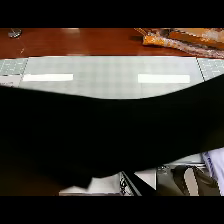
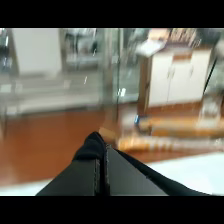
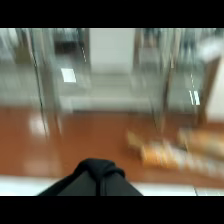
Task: Fold the shirts.
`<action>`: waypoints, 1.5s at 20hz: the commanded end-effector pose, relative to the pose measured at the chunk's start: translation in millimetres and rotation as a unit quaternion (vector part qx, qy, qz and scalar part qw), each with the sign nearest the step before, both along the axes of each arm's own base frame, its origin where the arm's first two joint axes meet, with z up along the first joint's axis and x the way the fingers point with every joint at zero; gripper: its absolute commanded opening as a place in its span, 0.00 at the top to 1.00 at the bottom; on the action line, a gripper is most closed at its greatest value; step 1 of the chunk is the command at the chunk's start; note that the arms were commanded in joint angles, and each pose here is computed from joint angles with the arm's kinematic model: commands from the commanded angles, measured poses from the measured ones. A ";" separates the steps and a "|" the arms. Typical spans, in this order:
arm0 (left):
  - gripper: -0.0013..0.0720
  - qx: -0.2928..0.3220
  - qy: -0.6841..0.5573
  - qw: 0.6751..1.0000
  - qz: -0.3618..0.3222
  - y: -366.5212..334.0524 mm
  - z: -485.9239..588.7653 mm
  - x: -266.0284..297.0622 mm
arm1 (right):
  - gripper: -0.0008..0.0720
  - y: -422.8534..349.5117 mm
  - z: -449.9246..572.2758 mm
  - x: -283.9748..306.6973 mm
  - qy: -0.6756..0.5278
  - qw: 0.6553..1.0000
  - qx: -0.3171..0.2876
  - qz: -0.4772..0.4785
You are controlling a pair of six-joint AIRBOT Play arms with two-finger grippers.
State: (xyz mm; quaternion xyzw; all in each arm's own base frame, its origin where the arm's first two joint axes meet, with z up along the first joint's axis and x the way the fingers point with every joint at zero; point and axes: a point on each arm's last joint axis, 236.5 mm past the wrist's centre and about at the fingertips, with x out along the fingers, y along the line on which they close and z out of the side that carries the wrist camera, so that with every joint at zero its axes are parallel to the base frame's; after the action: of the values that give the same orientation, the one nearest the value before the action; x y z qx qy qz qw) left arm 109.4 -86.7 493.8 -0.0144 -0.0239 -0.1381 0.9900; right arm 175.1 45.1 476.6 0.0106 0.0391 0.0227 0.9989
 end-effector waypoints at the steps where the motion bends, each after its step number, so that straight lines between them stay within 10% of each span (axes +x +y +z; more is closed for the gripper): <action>1: 0.95 0.019 0.180 0.982 0.060 28.1 -85.3 1.6 | 0.95 -13.4 -68.9 -14.8 0.153 0.988 -0.002 -0.026; 12: 0.95 -0.044 0.445 0.894 -0.008 36.3 -298.0 143.3 | 0.95 -53.3 -307.2 134.4 0.518 0.854 -0.036 0.034; 20: 0.95 -0.031 0.380 0.924 -0.024 10.3 -370.1 324.8 | 0.95 -49.2 -352.8 343.4 0.339 0.938 0.074 0.016; 30: 0.95 -0.083 0.365 0.926 0.046 11.1 -451.2 405.0 | 0.95 -73.1 -412.9 414.4 0.282 0.956 0.083 -0.025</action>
State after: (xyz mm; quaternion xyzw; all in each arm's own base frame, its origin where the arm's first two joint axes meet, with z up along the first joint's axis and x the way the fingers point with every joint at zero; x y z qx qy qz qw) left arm 499.7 -78.7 57.3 -0.1275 0.3370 -0.0964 0.9278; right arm 577.4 -24.0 84.9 0.0970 0.3181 0.0038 0.9431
